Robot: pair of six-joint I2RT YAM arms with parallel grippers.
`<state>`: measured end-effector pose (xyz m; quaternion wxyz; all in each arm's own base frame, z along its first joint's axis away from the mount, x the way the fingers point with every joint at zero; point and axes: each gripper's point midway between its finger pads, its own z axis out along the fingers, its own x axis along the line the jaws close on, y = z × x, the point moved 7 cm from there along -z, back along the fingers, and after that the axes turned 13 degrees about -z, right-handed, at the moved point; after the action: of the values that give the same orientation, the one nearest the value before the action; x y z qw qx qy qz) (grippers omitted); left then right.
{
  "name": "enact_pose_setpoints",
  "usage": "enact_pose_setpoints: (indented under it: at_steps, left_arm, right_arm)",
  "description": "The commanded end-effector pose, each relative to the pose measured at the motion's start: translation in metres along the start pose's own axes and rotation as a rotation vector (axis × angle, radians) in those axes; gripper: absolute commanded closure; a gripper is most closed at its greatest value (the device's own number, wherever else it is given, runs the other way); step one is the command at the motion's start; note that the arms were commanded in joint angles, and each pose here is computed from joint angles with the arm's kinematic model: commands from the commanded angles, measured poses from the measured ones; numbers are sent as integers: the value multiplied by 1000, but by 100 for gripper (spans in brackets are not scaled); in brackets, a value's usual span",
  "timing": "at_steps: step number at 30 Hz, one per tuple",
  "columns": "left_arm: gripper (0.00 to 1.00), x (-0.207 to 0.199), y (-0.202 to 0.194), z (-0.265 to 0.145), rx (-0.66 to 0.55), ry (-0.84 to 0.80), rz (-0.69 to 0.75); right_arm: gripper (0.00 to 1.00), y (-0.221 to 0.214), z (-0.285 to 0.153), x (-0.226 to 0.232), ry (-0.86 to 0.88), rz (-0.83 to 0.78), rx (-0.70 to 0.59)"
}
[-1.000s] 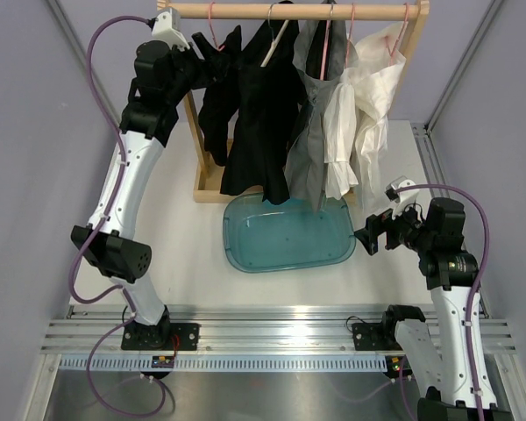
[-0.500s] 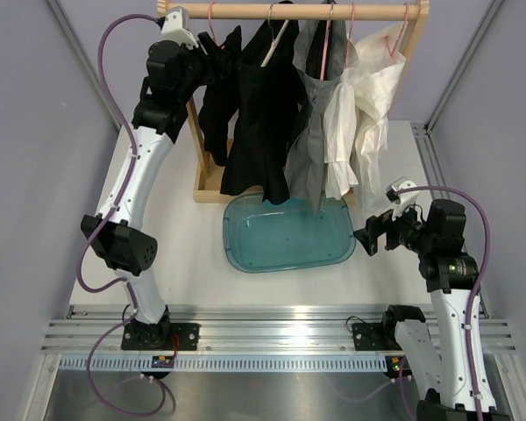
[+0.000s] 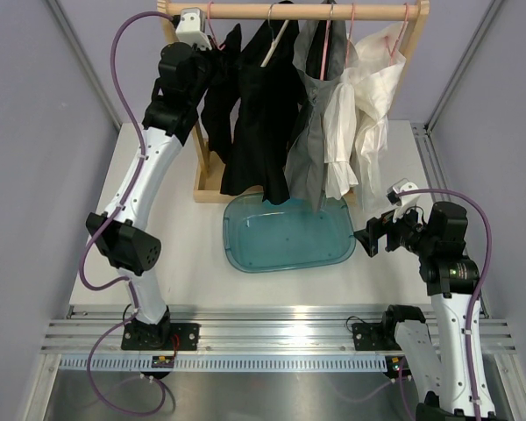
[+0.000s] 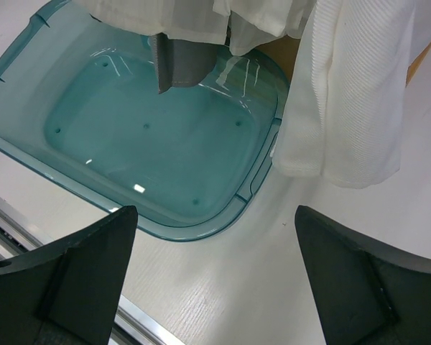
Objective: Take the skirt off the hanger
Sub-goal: Pick up the hanger from the clothesline.
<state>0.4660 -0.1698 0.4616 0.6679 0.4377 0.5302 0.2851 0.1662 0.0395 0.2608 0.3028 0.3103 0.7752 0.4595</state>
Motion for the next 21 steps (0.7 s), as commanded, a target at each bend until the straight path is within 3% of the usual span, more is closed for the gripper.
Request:
enact_pose_setpoints:
  at_steps: [1, 10, 21]
  left_arm:
    - [100, -21, 48, -14, -167, -54, 31]
    - [100, -39, 86, -44, -252, -113, 42]
    - [100, -41, 94, -73, -253, -111, 83]
  right_arm:
    - [1, 6, -1, -1, -3, -13, -44]
    - [0, 7, -3, 2, 6, -22, -56]
    - [0, 8, -6, 5, 9, -34, -69]
